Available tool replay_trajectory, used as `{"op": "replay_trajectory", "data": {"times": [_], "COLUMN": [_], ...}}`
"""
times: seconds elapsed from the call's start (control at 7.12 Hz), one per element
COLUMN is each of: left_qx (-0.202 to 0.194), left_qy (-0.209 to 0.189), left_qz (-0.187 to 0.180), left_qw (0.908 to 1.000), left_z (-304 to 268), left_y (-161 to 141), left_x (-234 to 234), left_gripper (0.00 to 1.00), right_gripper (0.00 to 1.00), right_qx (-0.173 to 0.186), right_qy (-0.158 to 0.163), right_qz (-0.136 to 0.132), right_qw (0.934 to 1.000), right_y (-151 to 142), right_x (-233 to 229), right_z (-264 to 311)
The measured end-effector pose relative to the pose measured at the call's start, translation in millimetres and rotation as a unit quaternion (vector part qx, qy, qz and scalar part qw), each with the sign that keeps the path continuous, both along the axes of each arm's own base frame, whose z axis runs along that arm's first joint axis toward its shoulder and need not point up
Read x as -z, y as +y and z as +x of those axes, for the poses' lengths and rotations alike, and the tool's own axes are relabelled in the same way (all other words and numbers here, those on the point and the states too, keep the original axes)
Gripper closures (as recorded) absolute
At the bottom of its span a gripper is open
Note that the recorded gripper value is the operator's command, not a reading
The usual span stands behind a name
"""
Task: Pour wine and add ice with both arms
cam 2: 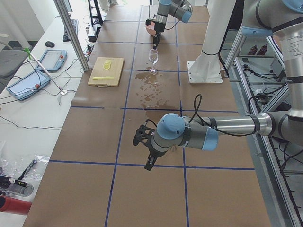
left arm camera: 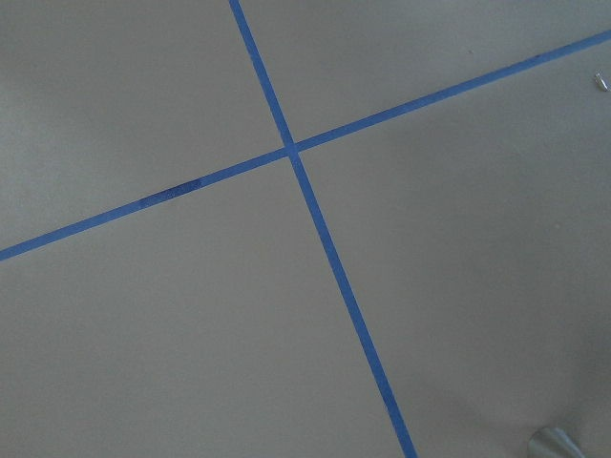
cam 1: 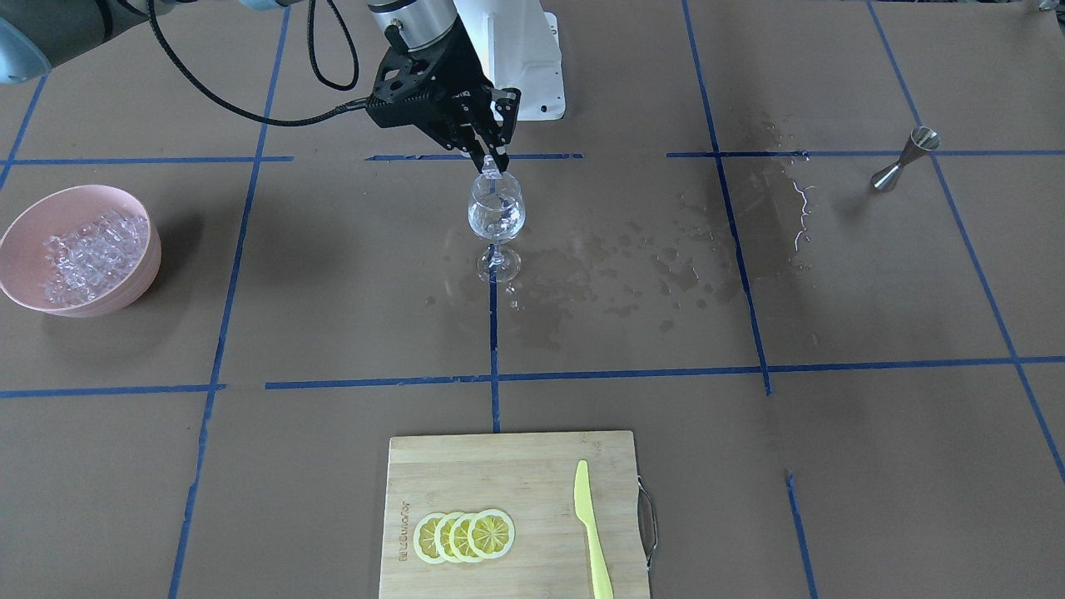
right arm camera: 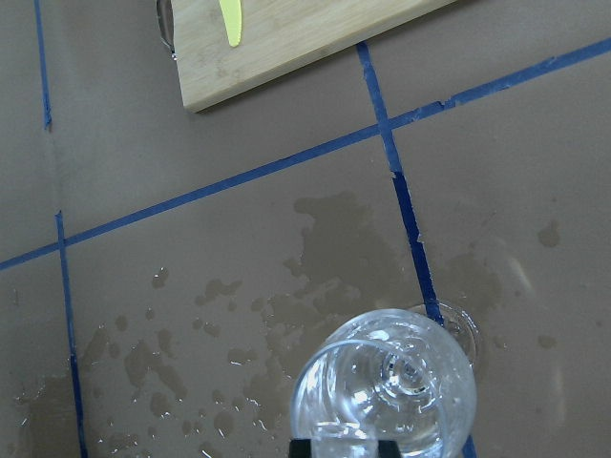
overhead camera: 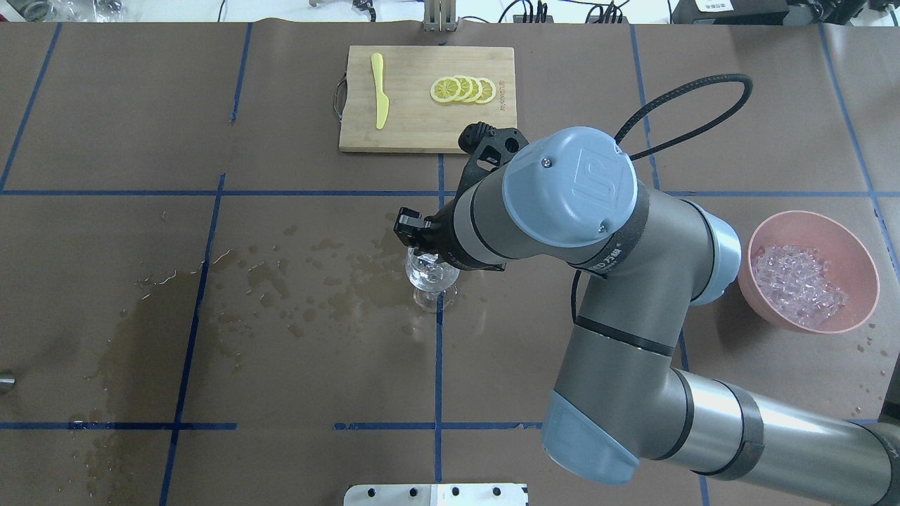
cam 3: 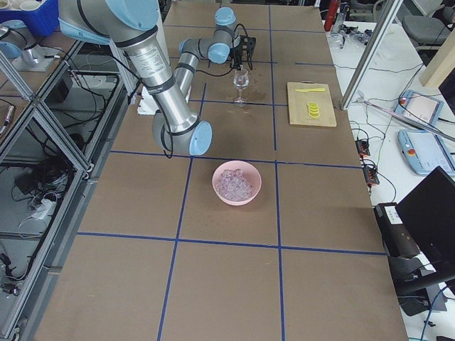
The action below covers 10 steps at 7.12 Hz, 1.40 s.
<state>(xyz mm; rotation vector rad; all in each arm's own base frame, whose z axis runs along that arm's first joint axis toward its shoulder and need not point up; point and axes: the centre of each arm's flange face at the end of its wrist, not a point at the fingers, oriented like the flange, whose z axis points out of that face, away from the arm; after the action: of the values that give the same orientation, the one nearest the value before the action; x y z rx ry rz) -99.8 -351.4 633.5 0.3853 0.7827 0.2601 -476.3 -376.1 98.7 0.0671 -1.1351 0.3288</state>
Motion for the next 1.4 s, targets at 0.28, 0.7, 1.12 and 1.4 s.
{"op": "replay_trajectory", "data": {"times": [0.28, 0.7, 1.12, 1.4], "left_qx": [0.001, 0.015, 0.053, 0.064], "left_qy": [0.000, 0.005, 0.013, 0.017], "left_qz": [0.001, -0.017, -0.039, -0.048], "left_qw": [1.0000, 0.9997, 0.9978, 0.9966], "left_z": [0, 0, -3, -3], "left_y": [2, 1, -17, -21], "left_x": [-3, -5, 8, 12], "left_gripper": [0.00, 0.00, 0.00, 0.00], "right_gripper": [0.00, 0.00, 0.00, 0.00], "right_qx": [-0.004, 0.010, 0.067, 0.098], "right_qy": [0.006, 0.017, 0.097, 0.168], "right_qz": [0.001, 0.000, 0.042, 0.073], "right_qw": [1.0000, 0.9998, 0.9921, 0.9782], "right_y": [-3, -30, -83, -106], "right_x": [-6, -45, -182, -300], "right_z": [1, 60, 192, 312]}}
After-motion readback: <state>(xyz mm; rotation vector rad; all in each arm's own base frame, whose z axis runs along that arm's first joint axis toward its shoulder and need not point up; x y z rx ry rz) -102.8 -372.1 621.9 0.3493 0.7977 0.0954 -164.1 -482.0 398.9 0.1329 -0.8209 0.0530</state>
